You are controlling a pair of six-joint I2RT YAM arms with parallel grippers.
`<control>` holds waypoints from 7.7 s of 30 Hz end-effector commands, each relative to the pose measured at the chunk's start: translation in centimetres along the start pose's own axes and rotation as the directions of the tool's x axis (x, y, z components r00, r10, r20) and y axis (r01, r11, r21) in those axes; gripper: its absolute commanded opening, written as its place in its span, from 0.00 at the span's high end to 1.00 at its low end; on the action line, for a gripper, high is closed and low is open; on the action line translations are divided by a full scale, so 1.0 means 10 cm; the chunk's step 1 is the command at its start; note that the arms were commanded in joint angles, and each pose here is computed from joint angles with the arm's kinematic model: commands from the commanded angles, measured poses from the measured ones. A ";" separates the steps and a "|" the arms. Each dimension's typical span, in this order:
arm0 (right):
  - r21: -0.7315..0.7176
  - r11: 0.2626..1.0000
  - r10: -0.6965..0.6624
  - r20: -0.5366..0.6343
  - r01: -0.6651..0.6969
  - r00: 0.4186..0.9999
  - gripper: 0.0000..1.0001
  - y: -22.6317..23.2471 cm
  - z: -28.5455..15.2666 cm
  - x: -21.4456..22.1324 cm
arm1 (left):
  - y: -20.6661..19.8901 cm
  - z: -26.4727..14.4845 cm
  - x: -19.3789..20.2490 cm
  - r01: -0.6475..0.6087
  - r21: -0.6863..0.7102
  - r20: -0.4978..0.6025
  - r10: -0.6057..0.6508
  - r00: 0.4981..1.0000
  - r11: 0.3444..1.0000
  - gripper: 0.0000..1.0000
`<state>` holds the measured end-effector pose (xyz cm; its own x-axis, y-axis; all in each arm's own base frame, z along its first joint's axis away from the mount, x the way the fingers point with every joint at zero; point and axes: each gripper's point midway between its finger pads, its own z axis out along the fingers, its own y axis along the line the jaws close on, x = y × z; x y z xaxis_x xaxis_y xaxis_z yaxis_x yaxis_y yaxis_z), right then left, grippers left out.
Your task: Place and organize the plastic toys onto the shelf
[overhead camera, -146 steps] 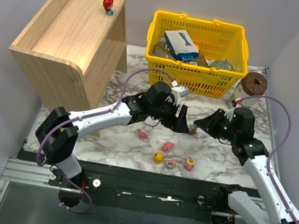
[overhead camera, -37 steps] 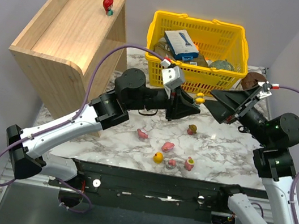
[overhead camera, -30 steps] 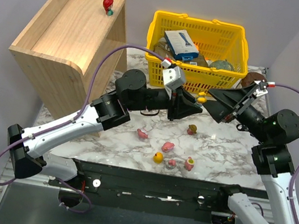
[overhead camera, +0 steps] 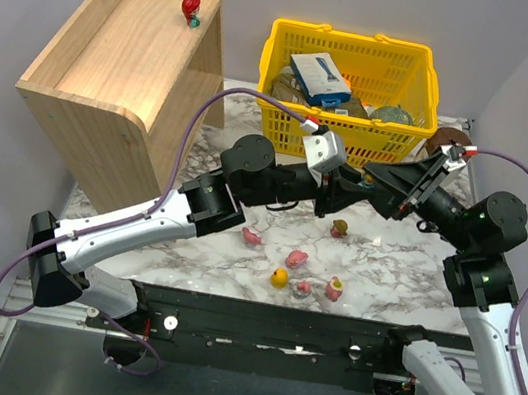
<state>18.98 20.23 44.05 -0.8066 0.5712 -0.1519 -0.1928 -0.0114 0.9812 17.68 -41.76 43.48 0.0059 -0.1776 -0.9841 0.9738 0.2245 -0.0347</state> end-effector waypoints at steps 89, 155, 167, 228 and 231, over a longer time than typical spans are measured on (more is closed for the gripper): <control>-0.106 0.975 -0.202 -0.068 0.194 0.977 0.88 0.22 0.04 0.09 | 0.02 0.11 -0.39 0.151 0.018 0.082 -0.152 0.985 0.988 0.67; 0.135 0.971 -0.219 0.182 0.196 0.959 0.13 -0.31 -0.04 -0.68 | 2.31 -1.92 -1.48 -0.186 -0.838 -0.138 0.131 0.982 0.513 1.00; 0.188 0.920 -0.373 0.153 0.343 0.915 0.13 -0.37 0.02 -0.80 | 2.82 -2.60 -1.57 -0.284 -0.870 -0.269 0.095 0.958 0.403 1.00; 0.247 0.916 -0.355 0.138 0.315 0.925 0.14 -0.60 0.15 -1.00 | 3.35 -2.83 -0.92 -0.349 -0.837 -0.333 0.114 0.936 0.422 0.95; 0.249 0.916 -0.356 0.139 0.315 0.924 0.14 -0.60 0.15 -1.00 | 3.36 -2.83 -0.92 -0.353 -0.836 -0.336 0.117 0.935 0.419 0.94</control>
<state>28.81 16.20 38.57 -0.6300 0.6344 -0.4479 -0.2707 0.3611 0.8924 42.71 -5.44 47.99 0.0719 0.1672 -0.9833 0.2063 0.9620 0.1787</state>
